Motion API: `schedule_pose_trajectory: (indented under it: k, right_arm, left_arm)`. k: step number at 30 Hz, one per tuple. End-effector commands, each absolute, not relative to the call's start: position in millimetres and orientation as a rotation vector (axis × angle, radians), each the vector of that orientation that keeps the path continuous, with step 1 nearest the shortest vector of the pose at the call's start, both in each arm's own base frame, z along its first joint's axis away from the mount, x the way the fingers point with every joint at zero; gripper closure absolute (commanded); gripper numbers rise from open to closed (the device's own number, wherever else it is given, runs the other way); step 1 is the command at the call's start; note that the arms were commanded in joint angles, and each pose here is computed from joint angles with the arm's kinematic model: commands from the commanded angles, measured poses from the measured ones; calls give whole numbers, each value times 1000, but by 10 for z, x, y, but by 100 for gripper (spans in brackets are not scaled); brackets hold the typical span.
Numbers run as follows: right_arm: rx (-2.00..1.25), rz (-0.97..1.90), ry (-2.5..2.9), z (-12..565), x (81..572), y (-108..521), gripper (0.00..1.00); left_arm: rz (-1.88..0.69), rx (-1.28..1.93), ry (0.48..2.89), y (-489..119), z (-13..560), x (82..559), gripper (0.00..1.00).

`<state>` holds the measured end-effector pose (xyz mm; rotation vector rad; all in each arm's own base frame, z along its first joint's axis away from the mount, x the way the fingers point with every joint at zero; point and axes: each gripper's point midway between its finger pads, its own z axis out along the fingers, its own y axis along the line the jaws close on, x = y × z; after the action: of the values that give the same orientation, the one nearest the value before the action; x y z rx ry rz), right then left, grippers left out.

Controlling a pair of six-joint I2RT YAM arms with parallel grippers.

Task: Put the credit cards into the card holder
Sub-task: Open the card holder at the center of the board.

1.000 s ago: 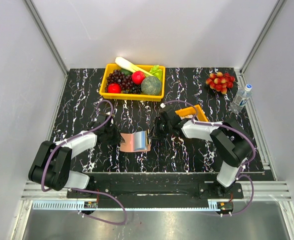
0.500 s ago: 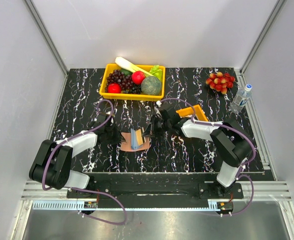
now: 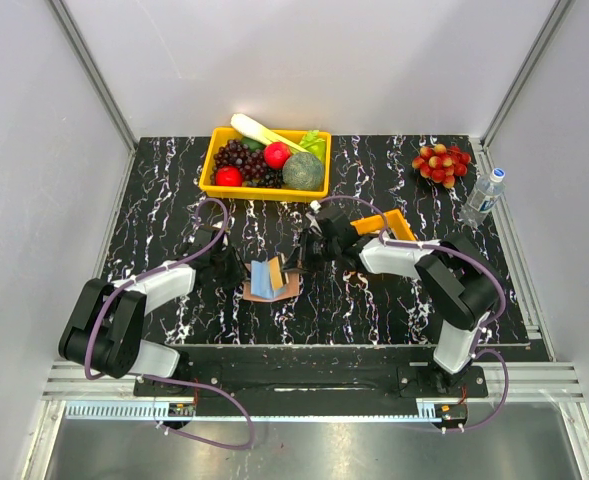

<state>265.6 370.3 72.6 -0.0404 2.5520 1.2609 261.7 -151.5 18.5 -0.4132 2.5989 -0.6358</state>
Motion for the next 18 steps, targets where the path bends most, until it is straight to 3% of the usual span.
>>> schedule_pose_trajectory:
  k: [1, 7, 18]
  right_arm:
    - [-103, 1430, 2392, 1148, 2713, 3930, 100]
    - [-109, 1587, 2387, 1171, 2626, 4046, 100]
    - [-5, 1232, 2443, 924, 2792, 3706, 100]
  left_arm:
    - [-640, -401, 2563, -1523, 230, 2686, 72]
    - [-648, -401, 2570, -1540, 219, 2694, 71]
    - [-619, -413, 2583, -1498, 170, 2659, 71]
